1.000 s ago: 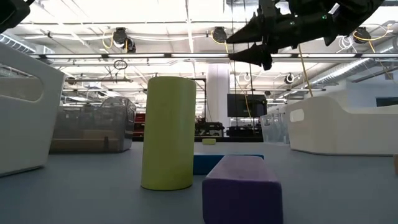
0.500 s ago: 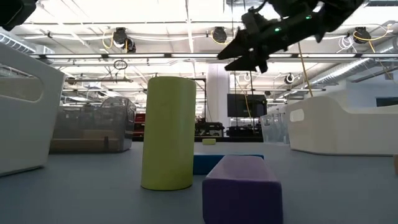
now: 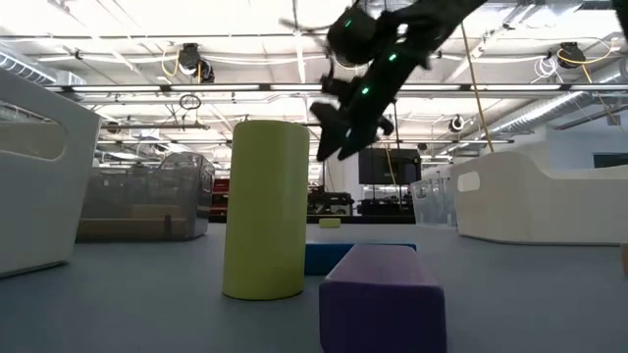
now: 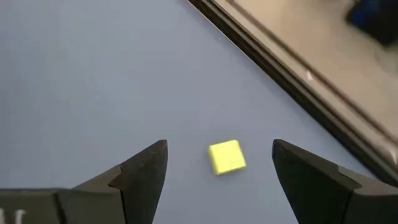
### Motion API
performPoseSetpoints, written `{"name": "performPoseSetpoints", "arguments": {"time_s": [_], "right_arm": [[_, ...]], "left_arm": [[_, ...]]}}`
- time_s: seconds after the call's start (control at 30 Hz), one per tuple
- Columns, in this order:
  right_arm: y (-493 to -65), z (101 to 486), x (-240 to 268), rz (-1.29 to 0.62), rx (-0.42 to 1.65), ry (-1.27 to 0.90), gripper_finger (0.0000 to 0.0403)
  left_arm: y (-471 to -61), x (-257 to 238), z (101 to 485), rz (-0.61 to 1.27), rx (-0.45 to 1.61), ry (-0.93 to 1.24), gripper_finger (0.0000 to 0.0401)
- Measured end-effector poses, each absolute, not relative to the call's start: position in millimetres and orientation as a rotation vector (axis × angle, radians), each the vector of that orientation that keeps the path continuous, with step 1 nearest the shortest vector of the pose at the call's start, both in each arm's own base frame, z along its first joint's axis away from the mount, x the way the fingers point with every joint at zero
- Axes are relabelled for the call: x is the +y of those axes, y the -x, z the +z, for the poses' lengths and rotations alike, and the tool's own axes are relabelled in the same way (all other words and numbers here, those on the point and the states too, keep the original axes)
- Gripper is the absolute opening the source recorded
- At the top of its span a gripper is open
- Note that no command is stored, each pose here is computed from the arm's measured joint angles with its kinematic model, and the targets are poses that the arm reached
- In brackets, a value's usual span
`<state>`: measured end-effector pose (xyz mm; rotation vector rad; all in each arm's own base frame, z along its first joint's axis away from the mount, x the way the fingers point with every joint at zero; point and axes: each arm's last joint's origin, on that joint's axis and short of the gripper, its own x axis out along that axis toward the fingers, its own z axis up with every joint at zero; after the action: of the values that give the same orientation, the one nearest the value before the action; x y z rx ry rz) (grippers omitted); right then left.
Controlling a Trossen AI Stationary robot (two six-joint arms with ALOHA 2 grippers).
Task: Sort & place blocks by color
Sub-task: Put the top yellow block into the gray bin
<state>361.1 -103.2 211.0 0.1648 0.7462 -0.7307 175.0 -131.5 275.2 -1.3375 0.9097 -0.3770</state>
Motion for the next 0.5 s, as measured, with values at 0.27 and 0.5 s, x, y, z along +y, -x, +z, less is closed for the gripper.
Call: {"name": "performPoseSetpoints", "arguments": {"time_s": [0.27,0.5], "right_arm": [[-375,182,-140,-0.683,0.820,-0.355,0.0279],[-374,166,-160,-0.679,0.852,-0.281,0.0279]], "left_arm": [[-178,-125,272,-0.391,0.873,1.195,0.0188],[-181,-119,269,-0.364,0.871,1.159,0.0187]]}}
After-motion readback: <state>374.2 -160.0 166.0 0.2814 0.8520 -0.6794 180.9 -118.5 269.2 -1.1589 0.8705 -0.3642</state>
